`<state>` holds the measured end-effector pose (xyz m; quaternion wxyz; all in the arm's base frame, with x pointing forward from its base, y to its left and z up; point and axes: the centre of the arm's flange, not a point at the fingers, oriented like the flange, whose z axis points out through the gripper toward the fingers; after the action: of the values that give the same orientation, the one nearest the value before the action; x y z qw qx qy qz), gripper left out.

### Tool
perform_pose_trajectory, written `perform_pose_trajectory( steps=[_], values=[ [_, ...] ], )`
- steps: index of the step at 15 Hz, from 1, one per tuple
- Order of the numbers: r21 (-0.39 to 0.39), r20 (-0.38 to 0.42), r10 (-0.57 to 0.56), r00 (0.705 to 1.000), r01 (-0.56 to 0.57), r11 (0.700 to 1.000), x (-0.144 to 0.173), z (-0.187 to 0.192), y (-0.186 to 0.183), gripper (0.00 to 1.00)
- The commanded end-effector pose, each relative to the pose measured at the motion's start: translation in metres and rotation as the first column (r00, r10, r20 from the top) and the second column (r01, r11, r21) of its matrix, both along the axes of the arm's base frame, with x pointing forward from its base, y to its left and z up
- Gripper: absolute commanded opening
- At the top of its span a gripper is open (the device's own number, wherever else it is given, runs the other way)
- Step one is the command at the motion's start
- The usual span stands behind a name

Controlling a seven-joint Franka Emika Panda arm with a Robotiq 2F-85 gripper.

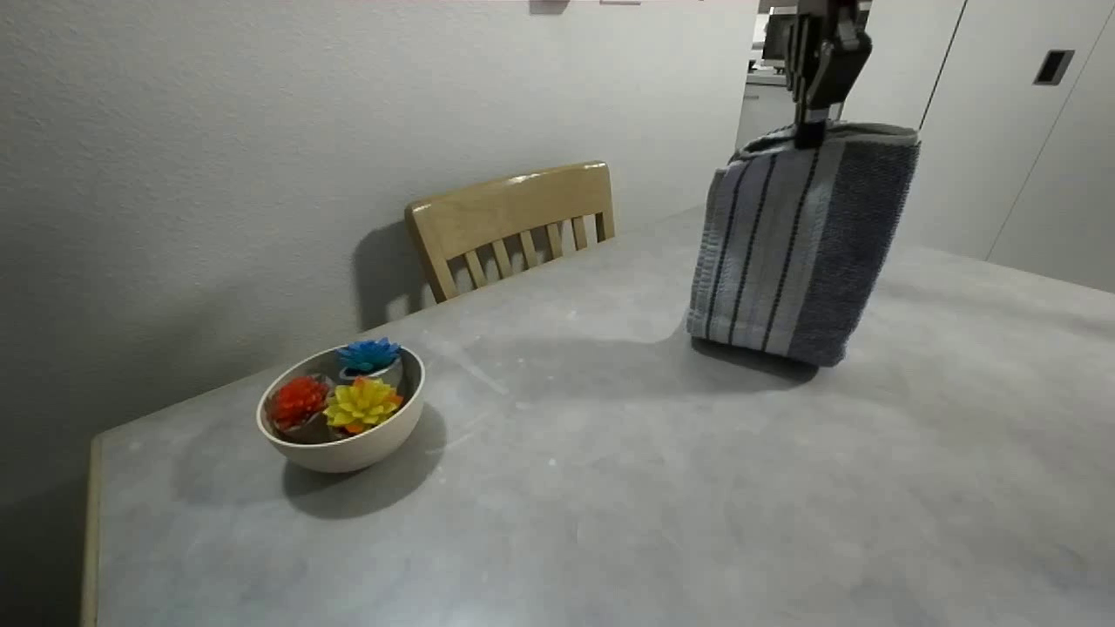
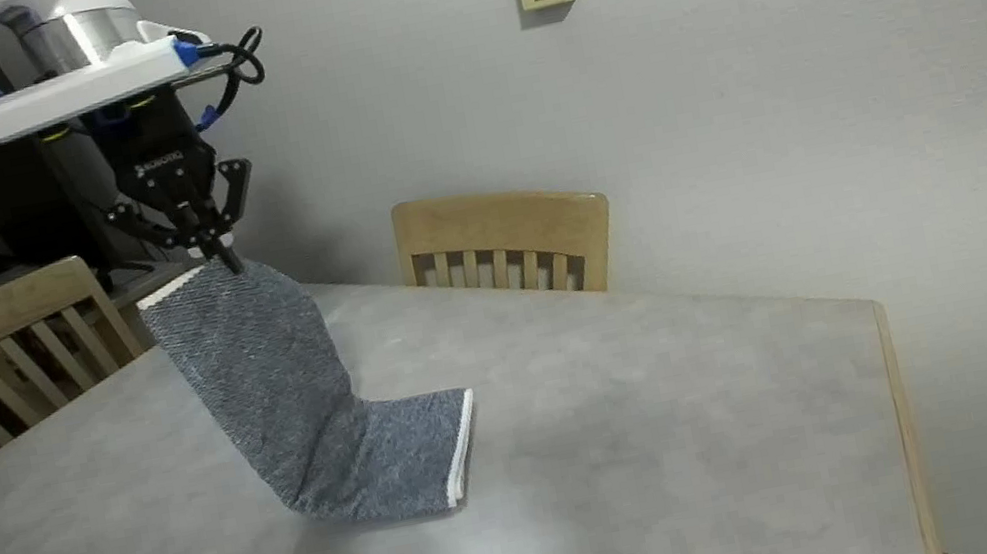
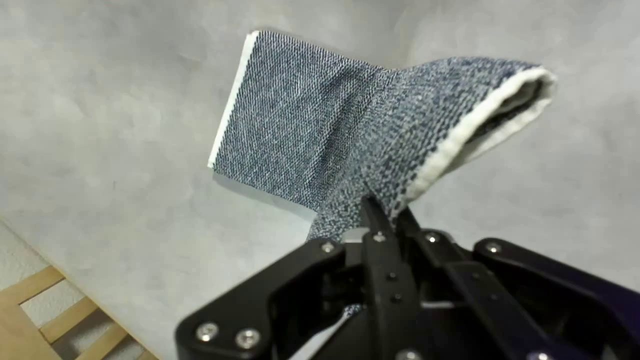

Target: Fold the towel once

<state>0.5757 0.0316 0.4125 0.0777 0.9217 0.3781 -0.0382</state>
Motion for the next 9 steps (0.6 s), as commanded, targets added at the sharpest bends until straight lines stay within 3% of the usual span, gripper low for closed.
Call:
perform_pose_trajectory(
  steps=[1,4,9],
  values=[
    [0.025,-0.092,0.096,0.991,-0.094,0.995,0.002,-0.007,-0.054,0.02],
    [0.090,-0.201,0.161,0.966,-0.145,0.985,0.020,-0.039,-0.098,0.02],
    [0.122,-0.310,0.206,0.928,-0.176,0.977,0.028,-0.080,-0.134,0.02]
  ],
)
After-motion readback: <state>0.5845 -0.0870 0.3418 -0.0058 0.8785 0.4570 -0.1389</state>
